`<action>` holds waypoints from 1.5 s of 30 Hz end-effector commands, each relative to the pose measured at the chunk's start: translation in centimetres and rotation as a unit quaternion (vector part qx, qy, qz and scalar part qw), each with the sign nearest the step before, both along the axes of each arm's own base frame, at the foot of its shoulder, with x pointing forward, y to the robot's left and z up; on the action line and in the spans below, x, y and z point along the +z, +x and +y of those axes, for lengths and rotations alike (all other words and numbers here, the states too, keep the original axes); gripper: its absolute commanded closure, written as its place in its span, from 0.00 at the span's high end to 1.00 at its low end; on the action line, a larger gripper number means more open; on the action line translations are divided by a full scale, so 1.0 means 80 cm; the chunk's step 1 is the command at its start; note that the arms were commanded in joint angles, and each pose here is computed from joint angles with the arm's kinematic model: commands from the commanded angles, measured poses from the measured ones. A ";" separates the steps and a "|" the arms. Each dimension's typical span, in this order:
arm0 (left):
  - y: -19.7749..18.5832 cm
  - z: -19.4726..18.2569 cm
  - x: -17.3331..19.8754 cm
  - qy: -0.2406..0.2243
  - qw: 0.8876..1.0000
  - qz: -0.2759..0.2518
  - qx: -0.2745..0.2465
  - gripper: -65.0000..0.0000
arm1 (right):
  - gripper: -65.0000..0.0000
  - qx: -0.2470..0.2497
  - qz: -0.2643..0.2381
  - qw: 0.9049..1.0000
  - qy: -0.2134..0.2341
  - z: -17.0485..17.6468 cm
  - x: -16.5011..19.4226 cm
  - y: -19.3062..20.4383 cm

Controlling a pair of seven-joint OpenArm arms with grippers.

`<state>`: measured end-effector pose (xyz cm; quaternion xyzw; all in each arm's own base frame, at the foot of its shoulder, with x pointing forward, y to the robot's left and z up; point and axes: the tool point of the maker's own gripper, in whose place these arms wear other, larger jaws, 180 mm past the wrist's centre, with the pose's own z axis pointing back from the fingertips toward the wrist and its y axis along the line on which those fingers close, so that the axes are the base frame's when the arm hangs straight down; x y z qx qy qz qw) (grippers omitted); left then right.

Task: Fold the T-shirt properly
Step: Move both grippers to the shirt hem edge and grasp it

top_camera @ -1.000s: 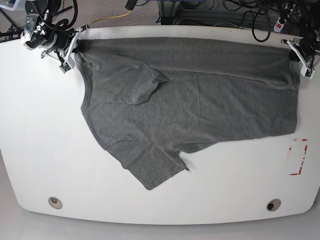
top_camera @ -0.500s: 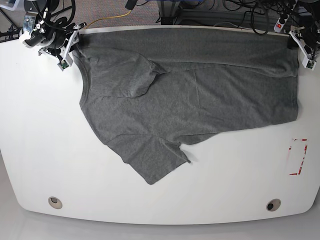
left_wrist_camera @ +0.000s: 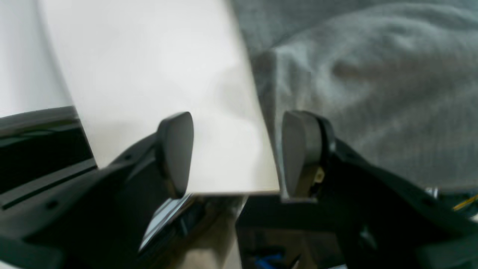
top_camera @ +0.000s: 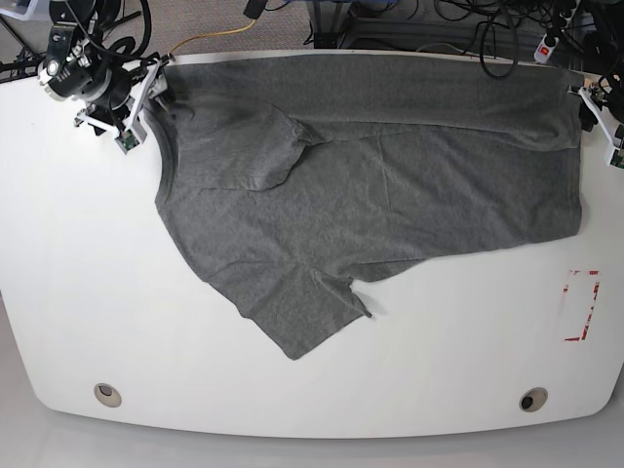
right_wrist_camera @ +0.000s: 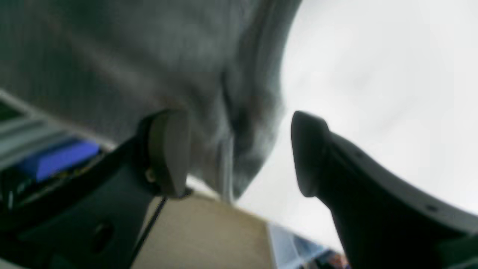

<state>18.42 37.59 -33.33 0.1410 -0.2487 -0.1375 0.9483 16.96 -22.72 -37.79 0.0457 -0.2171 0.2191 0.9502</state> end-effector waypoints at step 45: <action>0.175 -0.007 0.030 -0.037 0.987 -0.150 0.049 0.52 | 0.60 -0.086 -0.133 0.966 0.205 0.036 0.007 0.371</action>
